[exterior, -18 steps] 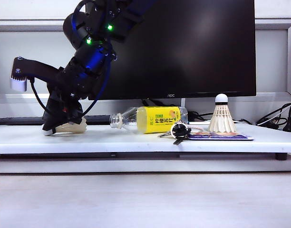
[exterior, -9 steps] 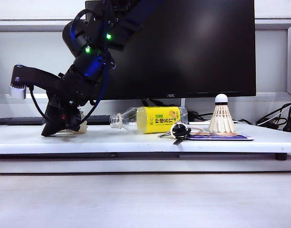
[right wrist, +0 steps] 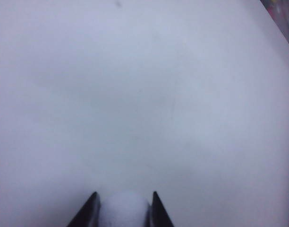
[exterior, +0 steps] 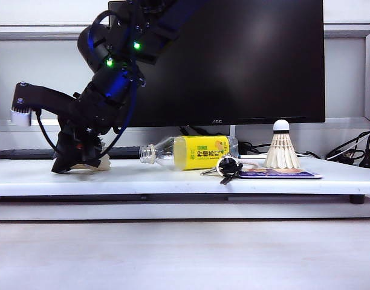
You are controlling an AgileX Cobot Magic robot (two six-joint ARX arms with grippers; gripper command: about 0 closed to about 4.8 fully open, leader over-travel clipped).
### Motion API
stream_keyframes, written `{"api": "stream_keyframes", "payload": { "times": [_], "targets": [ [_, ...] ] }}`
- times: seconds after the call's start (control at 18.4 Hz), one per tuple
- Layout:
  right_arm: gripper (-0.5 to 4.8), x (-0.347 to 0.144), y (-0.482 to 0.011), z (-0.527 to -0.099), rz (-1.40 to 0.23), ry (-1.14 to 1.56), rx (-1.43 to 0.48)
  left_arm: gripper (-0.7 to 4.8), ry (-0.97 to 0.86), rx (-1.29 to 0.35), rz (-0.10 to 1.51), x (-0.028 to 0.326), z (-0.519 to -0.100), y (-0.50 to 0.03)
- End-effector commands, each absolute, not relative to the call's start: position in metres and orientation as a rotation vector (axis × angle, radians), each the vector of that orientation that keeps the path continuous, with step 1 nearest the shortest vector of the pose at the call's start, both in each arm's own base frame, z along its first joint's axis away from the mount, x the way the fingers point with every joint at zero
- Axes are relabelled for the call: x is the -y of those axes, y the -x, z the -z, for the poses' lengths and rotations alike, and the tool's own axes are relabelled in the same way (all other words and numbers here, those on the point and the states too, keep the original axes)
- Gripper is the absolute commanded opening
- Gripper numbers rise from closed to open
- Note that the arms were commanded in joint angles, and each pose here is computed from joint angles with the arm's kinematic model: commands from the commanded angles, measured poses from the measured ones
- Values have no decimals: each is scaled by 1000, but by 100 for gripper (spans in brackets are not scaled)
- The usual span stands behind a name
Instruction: Stack the badminton balls on the table vertically.
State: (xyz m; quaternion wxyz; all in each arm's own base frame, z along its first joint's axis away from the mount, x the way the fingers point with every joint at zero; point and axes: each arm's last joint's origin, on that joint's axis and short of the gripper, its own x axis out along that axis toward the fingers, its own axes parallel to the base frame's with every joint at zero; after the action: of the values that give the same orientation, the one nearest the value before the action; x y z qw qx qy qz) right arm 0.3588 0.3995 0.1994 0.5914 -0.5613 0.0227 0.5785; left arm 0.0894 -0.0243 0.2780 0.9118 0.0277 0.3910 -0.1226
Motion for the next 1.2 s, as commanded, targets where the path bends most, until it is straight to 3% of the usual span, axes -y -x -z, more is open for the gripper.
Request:
{"api": "stream_keyframes", "payload": {
  "times": [0.05, 0.6, 0.87, 1.2],
  "targets": [
    [75, -399, -360, -200, -1298, 1254, -107, 246, -57, -795, 259, 24, -280, -90],
    [76, -398, -359, -256, -1146, 940, -50, 246, -12, -676, 274, 23, -288, -82],
    [77, -377, -367, -305, -1044, 605, -34, 246, -5, -651, 274, 23, -290, -83],
    [95, -323, -394, -342, -1215, 271, -69, 246, 24, -586, 272, 21, -295, -75]
  ]
}}
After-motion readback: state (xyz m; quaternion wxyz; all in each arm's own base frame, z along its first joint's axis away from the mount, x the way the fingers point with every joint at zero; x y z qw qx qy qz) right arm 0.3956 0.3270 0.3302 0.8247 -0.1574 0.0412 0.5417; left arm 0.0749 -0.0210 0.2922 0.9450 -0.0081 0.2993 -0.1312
